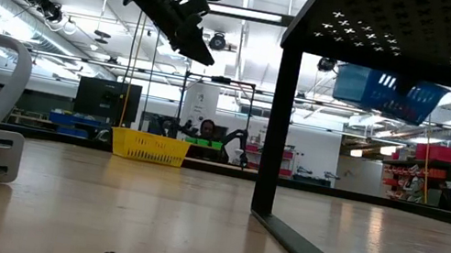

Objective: Pick & Place Office Desk Supplies
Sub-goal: Put the blue basket filled with spring keychains on the shelf

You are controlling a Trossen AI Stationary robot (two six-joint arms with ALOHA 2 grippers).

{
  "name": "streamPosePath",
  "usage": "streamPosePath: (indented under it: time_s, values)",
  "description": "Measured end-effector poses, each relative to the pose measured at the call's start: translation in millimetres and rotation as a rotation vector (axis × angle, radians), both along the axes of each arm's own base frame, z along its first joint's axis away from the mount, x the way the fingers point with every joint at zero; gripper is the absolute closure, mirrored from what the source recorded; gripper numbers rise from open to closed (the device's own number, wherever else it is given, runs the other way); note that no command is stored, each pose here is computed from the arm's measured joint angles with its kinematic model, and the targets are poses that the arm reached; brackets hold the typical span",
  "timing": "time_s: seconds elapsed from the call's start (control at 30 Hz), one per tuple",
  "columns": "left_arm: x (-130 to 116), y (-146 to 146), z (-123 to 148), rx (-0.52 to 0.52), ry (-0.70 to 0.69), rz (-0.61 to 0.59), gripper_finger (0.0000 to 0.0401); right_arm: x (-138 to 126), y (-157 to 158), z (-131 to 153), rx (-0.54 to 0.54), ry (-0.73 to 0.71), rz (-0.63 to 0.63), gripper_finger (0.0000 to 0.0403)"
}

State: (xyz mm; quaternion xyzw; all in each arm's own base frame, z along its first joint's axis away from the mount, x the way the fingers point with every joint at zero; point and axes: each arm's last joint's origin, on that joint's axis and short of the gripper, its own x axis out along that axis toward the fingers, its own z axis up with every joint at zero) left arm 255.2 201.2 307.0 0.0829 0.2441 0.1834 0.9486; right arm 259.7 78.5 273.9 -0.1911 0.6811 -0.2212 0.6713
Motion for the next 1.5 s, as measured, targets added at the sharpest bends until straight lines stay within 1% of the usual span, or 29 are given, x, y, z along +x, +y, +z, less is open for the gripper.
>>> streamPosePath:
  time_s: [0.1, 0.2, 0.33, 0.47, 0.53, 0.63, 0.7, 0.83, 1.0, 1.13, 1.17, 1.23, 1.37, 1.4, 1.43, 1.5]
  values:
    - [0, 0, 0, -0.001, 0.0, 0.0, 0.0225, 4, -15, 0, -0.014, 0.035, 0.008, 0.0397]
    - [0, 0, 0, 0.0, -0.001, 0.0, 0.0225, 8, -32, 1, -0.051, 0.068, 0.019, 0.0397]
    - [0, 0, 0, 0.0, 0.0, 0.0, 0.0225, 11, -53, 1, -0.056, 0.117, 0.018, 0.0397]
    - [0, -1, 0, -0.01, 0.0, -0.013, 0.0225, 13, -61, 1, -0.049, 0.137, 0.033, 0.0397]
    - [1, -3, -1, -0.043, -0.012, -0.067, 0.0225, 12, -61, 1, -0.048, 0.147, 0.039, 0.0397]
    - [4, -9, -1, -0.087, -0.042, -0.176, 0.0225, 11, -55, 1, -0.025, 0.163, 0.058, 0.0397]
    - [6, -12, -1, -0.095, -0.047, -0.206, 0.0225, 9, -47, 2, 0.012, 0.159, 0.081, 0.0397]
    - [9, -16, -1, -0.078, -0.03, -0.194, 0.0225, 4, -30, 11, 0.078, 0.117, 0.114, 0.0397]
    - [8, -15, -2, -0.071, -0.022, -0.174, 0.0225, -5, -5, 35, 0.186, 0.019, 0.16, 0.0397]
    - [9, -16, -2, -0.077, -0.027, -0.194, 0.0225, -12, 12, 53, 0.221, -0.062, 0.199, 0.0397]
    - [9, -17, -2, -0.09, -0.035, -0.222, 0.0225, -13, 16, 56, 0.221, -0.071, 0.216, 0.0397]
    - [12, -22, -1, -0.129, -0.067, -0.327, 0.0225, -15, 23, 61, 0.214, -0.089, 0.258, 0.0397]
    - [25, -47, 8, -0.224, -0.2, -0.669, 0.0225, -19, 34, 64, 0.174, -0.079, 0.356, 0.0397]
    - [30, -55, 11, -0.237, -0.232, -0.738, 0.0225, -20, 35, 64, 0.163, -0.075, 0.375, 0.0397]
    - [36, -63, 13, -0.244, -0.257, -0.792, 0.0225, -21, 36, 64, 0.155, -0.072, 0.39, 0.0397]
    - [47, -76, 14, -0.26, -0.288, -0.851, 0.0225, -22, 39, 64, 0.151, -0.064, 0.414, 0.0397]
